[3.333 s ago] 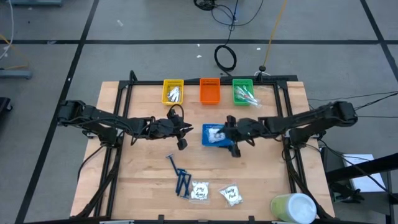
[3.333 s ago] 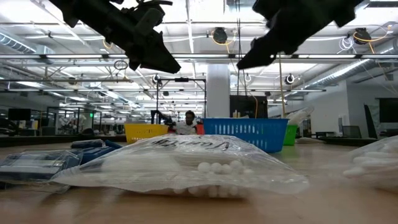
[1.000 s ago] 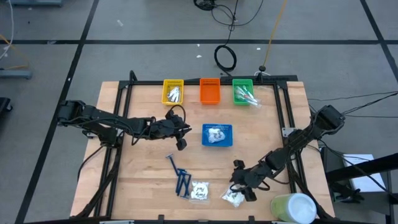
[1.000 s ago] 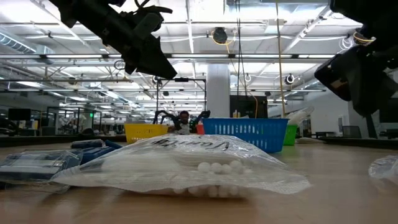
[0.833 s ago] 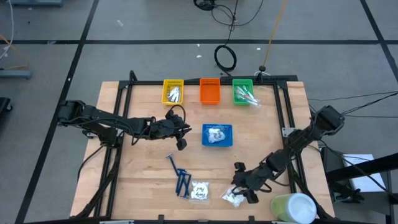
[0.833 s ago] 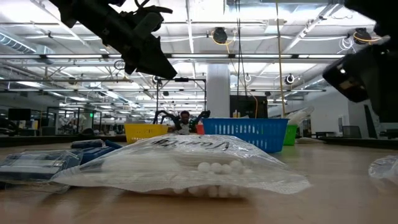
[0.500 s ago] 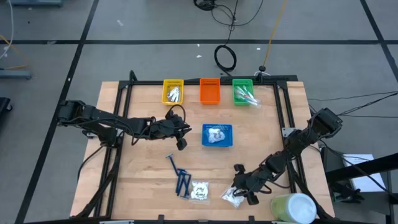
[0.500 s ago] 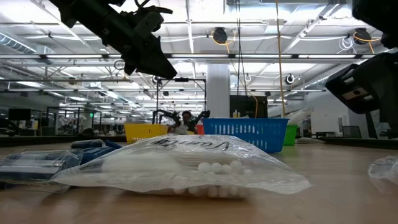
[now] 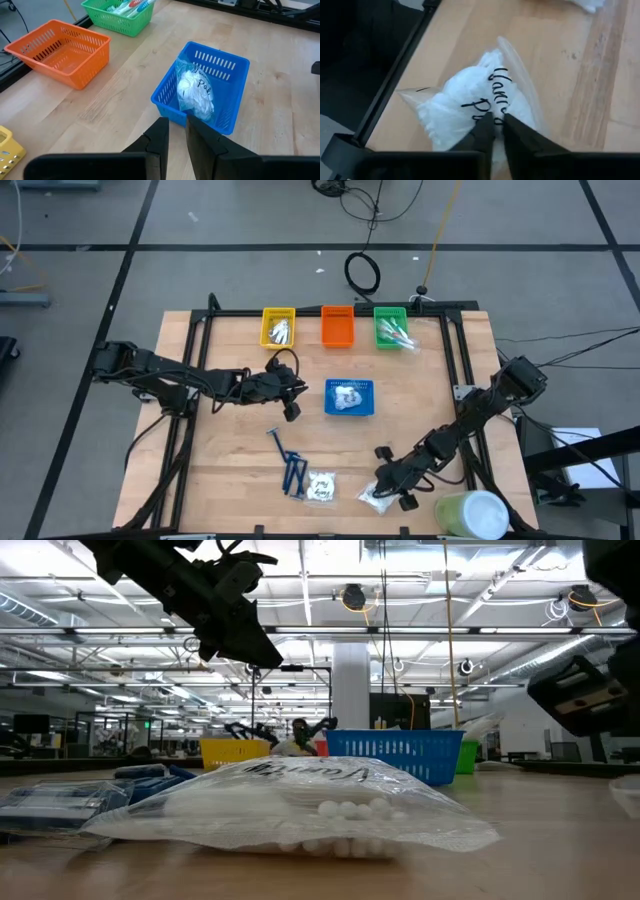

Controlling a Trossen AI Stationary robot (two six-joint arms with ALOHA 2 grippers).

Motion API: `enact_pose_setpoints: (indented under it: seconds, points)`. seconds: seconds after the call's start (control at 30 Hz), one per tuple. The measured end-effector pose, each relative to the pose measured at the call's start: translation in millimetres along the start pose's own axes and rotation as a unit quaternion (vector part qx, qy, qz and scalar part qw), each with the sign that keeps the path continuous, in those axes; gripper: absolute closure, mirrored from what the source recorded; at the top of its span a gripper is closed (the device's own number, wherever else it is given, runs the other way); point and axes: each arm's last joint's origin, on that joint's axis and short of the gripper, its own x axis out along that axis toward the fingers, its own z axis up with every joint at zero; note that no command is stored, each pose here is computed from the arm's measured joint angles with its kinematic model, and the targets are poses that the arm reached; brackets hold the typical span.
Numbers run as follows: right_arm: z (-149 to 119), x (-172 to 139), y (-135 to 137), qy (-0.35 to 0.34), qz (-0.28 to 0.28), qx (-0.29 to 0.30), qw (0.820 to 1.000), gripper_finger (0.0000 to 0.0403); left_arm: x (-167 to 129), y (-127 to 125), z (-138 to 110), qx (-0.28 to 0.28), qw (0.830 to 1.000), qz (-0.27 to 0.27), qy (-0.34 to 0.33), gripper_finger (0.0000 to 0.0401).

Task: Pick & Place Travel size toiletries
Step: Put the white cotton pack into the blue basket

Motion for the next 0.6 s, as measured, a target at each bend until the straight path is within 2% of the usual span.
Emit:
enact_pose_setpoints:
  seconds: [0.07,0.2,0.4,0.5,0.6]
  points:
    - [2.7,-2.9,-0.4,-0.007,0.002,-0.013,1.000,0.0395,0.0,0.0,0.0,0.000,1.000,0.000,0.000,0.0336]
    - [11.4,-12.2,-3.0,-0.029,0.000,-0.038,0.999,0.0400,0.0,0.0,0.0,0.000,1.000,0.000,0.000,0.0336]
    - [38.7,-43.9,-17.9,-0.108,-0.032,-0.082,0.990,0.0402,0.0,0.0,0.0,0.000,1.000,0.000,0.000,0.0336]
    - [52.6,-62.9,-33.6,-0.153,-0.091,-0.091,0.980,0.0402,0.0,0.1,0.0,0.001,1.000,0.002,-0.001,0.0336]
    - [64.0,-81.2,-56.4,-0.190,-0.168,-0.072,0.965,0.0402,0.0,0.1,0.0,0.003,1.000,0.002,-0.001,0.0336]
